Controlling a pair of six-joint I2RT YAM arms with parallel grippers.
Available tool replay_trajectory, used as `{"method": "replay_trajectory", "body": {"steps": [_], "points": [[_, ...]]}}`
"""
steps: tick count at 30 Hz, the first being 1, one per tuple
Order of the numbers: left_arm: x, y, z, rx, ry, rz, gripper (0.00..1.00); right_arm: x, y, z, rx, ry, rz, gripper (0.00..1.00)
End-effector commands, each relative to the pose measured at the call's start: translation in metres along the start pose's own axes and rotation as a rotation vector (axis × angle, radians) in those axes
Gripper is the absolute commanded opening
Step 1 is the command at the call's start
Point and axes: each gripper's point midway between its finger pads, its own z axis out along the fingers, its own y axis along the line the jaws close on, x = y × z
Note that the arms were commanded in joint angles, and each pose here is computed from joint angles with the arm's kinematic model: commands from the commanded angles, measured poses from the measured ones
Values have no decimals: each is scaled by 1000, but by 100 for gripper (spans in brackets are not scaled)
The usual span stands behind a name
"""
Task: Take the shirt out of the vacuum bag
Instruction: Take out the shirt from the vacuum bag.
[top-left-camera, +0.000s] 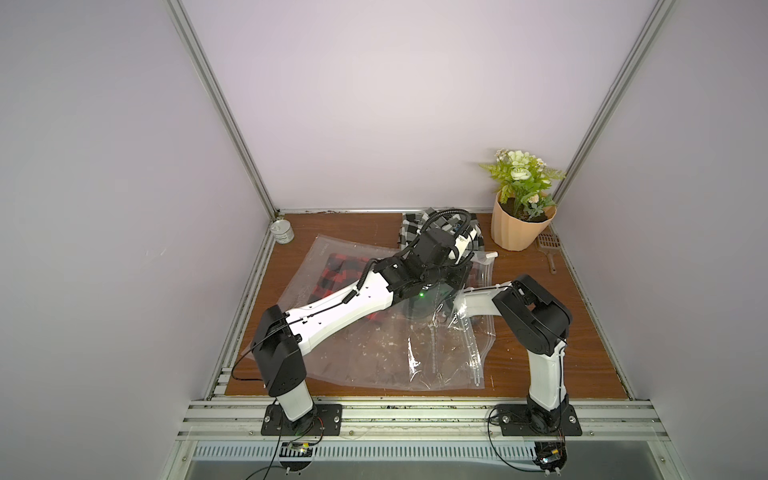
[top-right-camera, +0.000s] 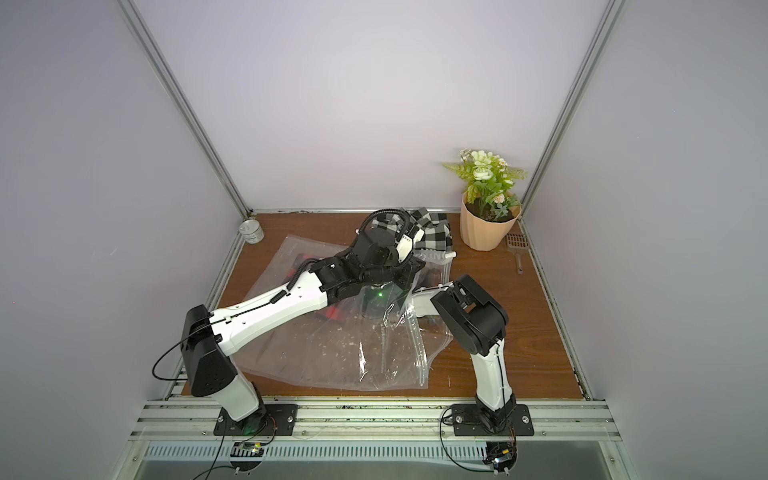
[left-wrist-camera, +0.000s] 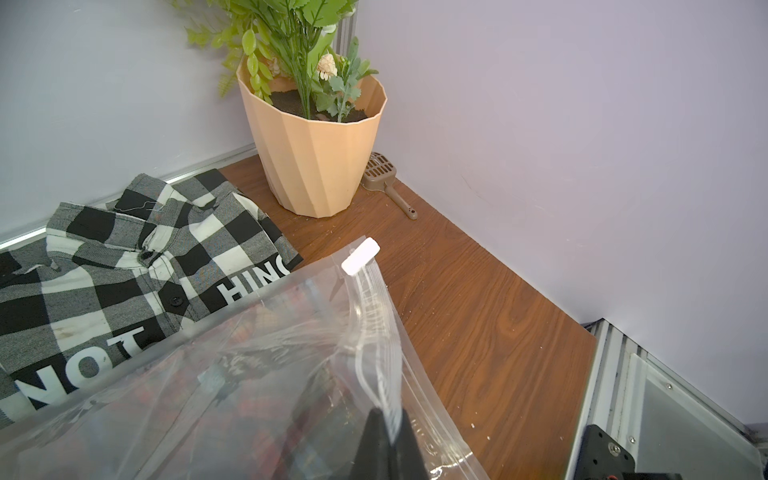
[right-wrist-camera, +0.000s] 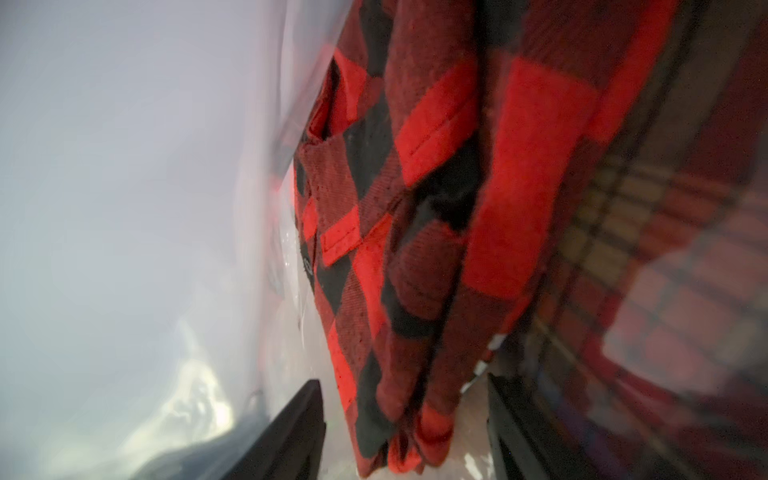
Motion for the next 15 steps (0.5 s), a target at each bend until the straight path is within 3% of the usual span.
{"method": "replay_trajectory", "body": {"steps": [1, 7, 15], "points": [[-13, -2, -14, 17, -38, -5, 1, 0, -18, 6, 108, -18, 33, 68], [-17, -9, -17, 45, -56, -13, 0, -1, -33, 11, 209, -60, 50, 75], [-14, -12, -17, 49, -48, -11, 1, -4, -49, 19, 303, -103, 72, 75]]}}
